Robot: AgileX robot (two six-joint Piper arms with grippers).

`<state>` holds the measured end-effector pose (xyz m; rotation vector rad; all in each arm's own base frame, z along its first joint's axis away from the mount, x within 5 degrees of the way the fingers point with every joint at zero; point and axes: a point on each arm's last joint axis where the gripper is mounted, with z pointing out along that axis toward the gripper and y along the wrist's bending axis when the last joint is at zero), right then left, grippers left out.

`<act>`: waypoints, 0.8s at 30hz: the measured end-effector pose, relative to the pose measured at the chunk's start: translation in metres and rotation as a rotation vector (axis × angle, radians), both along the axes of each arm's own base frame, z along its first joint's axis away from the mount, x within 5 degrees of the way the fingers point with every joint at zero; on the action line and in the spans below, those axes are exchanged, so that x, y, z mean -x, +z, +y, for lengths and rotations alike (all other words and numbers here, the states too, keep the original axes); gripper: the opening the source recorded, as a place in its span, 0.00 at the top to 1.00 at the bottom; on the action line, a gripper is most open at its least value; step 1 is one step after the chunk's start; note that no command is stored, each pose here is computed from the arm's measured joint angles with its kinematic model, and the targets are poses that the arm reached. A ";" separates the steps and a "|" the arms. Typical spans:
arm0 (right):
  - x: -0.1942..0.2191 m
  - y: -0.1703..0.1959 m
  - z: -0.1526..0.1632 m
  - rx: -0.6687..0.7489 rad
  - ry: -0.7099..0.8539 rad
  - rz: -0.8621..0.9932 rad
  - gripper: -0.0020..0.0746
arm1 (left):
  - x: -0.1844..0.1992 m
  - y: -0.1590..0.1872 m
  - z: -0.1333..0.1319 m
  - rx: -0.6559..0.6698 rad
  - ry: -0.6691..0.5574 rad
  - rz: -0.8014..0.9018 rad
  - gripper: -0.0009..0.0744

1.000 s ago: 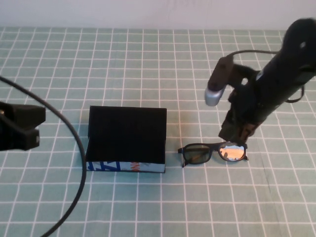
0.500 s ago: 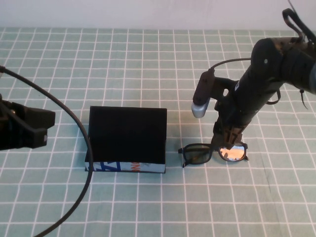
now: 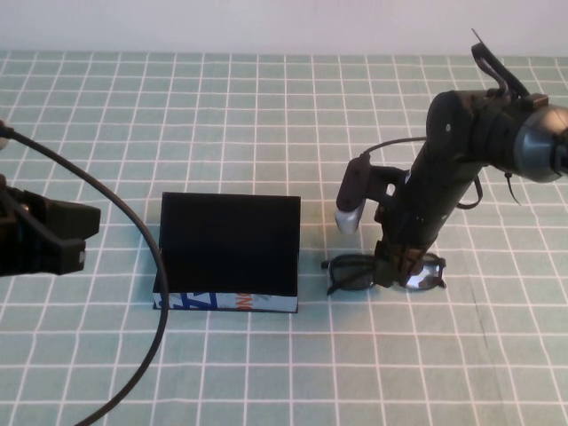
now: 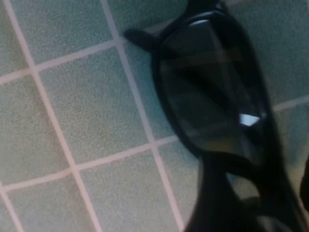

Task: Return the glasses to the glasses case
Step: Pick up the glasses from the table, then place the glasses in the glasses case

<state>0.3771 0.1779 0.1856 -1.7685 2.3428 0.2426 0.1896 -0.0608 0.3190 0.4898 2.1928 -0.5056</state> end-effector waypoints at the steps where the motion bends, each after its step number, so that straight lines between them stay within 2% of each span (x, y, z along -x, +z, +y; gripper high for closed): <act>1: 0.000 -0.002 0.001 -0.006 -0.004 0.008 0.56 | 0.000 0.000 0.000 0.000 0.000 0.000 0.99; 7: 0.000 0.003 0.003 -0.019 -0.002 0.029 0.88 | 0.000 0.000 0.000 -0.001 -0.004 0.005 0.99; 15: -0.009 0.044 0.013 -0.093 0.020 0.031 0.88 | 0.001 -0.001 0.000 -0.002 -0.010 0.011 0.99; 24: -0.016 0.103 0.039 -0.268 -0.009 -0.069 0.88 | 0.001 -0.001 0.000 -0.005 -0.012 0.012 0.99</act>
